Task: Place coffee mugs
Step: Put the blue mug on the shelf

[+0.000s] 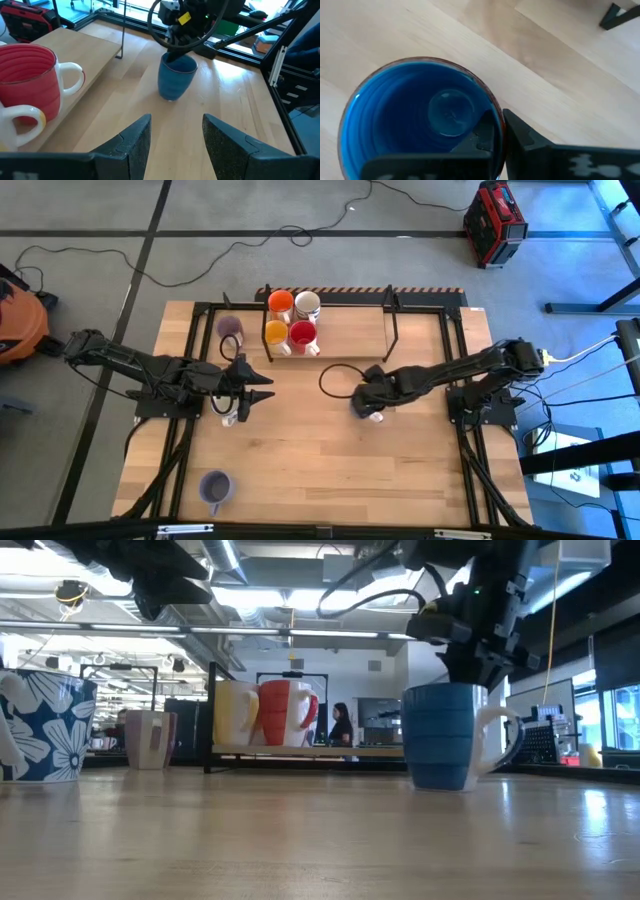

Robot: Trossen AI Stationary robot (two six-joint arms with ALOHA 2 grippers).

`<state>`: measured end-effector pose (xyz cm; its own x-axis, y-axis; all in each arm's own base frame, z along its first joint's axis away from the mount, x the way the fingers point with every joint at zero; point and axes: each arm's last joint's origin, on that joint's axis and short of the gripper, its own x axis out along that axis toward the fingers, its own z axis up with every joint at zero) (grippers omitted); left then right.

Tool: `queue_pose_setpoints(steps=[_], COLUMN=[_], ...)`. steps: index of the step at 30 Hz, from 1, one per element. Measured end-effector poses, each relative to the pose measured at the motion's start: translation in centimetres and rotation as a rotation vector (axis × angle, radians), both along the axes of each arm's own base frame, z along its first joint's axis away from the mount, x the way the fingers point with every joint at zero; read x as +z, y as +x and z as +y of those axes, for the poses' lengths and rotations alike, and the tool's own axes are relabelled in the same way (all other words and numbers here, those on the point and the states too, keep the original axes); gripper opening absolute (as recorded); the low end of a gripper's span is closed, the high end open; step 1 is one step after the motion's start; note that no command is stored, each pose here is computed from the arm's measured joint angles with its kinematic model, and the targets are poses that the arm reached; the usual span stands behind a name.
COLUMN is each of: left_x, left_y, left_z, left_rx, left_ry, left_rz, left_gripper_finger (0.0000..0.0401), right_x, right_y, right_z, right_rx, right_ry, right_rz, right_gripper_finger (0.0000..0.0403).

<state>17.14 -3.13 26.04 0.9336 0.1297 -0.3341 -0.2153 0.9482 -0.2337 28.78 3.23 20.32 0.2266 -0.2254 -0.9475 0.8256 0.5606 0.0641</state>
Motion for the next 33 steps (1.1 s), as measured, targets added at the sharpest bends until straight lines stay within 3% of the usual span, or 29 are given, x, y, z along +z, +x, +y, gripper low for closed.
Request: queue_pose_setpoints(steps=[4,12,20,25,30,33], left_x=[0.0,0.0,0.0,0.0,0.0,0.0], left_y=[0.0,0.0,0.0,0.0,0.0,0.0], left_z=[0.0,0.0,0.0,0.0,-0.1,-0.1], left_rx=[0.000,0.000,-0.001,-0.008,-0.023,-0.025], left_ry=[0.000,0.000,0.000,-0.003,-0.009,-0.009], left_rz=[0.000,0.000,0.000,0.000,0.002,0.003], left_gripper_finger=[0.0172,0.0172,0.0172,0.0172,0.0172,0.0172], right_x=[0.0,0.3,6.1,8.4,6.9,5.4], right_y=[0.2,0.1,-0.4,-2.2,-4.0,-5.1], right_z=[0.1,0.1,0.3,3.5,7.8,9.8], right_rx=[0.006,0.032,0.120,0.275,0.372,0.366], right_ry=[0.030,0.042,0.007,-0.051,-0.143,-0.150], right_rz=[-0.020,-0.012,-0.088,-0.163,-0.168,-0.174], right_gripper_finger=[0.0029,0.0125,0.0186,0.0192,0.0193,0.0193])
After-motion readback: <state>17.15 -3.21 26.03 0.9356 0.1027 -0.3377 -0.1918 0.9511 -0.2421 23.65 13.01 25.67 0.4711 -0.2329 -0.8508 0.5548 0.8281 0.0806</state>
